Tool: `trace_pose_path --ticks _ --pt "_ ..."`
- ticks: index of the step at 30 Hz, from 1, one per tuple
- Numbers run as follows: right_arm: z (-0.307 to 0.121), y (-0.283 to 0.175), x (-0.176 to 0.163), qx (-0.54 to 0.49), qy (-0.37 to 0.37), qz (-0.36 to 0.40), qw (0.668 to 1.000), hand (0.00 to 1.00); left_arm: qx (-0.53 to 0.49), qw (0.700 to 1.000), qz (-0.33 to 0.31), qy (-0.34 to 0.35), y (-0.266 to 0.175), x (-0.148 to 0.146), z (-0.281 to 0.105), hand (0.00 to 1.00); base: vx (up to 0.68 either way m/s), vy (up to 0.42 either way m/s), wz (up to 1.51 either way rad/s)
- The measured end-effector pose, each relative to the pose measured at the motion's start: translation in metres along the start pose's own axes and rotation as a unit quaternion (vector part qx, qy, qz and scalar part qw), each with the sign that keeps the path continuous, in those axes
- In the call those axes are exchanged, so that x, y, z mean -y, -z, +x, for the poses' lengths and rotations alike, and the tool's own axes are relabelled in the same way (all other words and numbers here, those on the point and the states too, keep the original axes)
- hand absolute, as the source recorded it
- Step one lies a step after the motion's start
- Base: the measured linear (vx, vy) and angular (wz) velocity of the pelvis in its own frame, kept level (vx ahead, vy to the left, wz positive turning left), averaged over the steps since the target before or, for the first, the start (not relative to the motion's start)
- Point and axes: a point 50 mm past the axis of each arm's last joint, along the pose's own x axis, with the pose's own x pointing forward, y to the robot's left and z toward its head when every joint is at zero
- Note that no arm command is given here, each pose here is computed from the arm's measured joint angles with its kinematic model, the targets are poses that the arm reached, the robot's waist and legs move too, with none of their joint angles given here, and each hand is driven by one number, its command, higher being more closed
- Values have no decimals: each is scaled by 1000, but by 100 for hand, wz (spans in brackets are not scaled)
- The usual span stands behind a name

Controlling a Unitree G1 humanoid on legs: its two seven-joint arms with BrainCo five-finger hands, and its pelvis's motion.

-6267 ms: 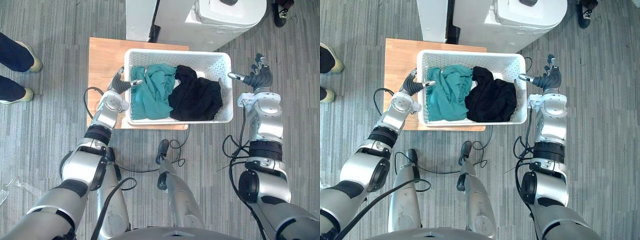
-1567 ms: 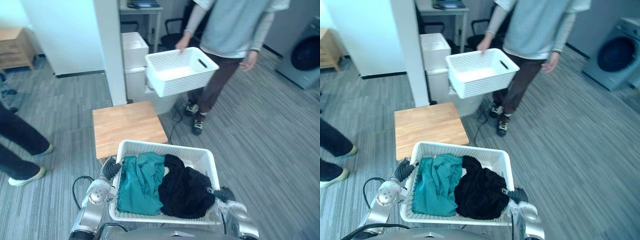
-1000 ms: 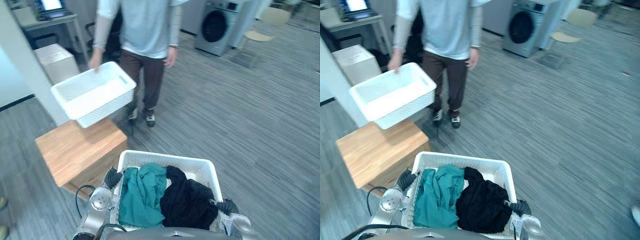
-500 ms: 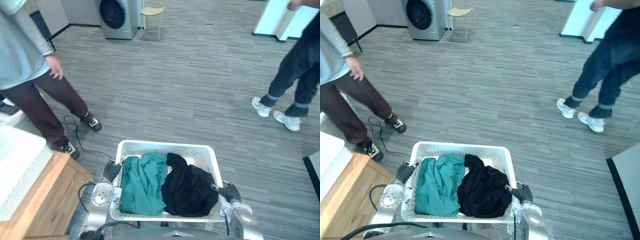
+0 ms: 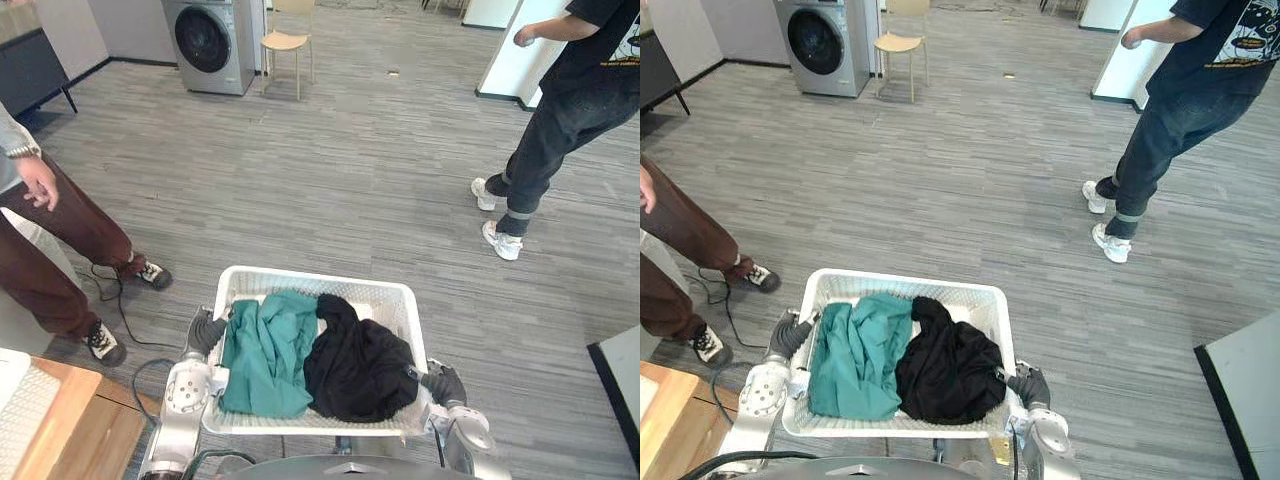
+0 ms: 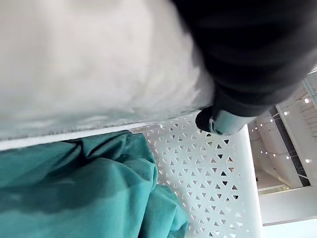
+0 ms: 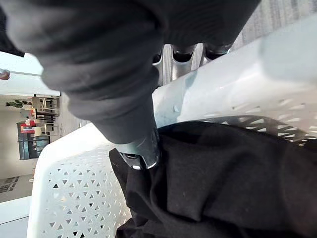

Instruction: Pick up the laundry basket with both hands and put the clothes into the washing machine.

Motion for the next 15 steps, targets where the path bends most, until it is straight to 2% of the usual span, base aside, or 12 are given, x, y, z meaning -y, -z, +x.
trace_pose_path --ticks 6,9,15 --pt "4 -11 17 10 21 -29 999 100 -15 999 -35 18 1 22 1 100 448 -306 16" --pt "-2 -1 23 -6 29 -31 999 100 -23 998 -41 31 4 26 1 100 470 -257 32" --pt "-7 5 25 -15 30 -24 999 100 -37 997 -43 42 11 27 -4 100 375 -80 -7"
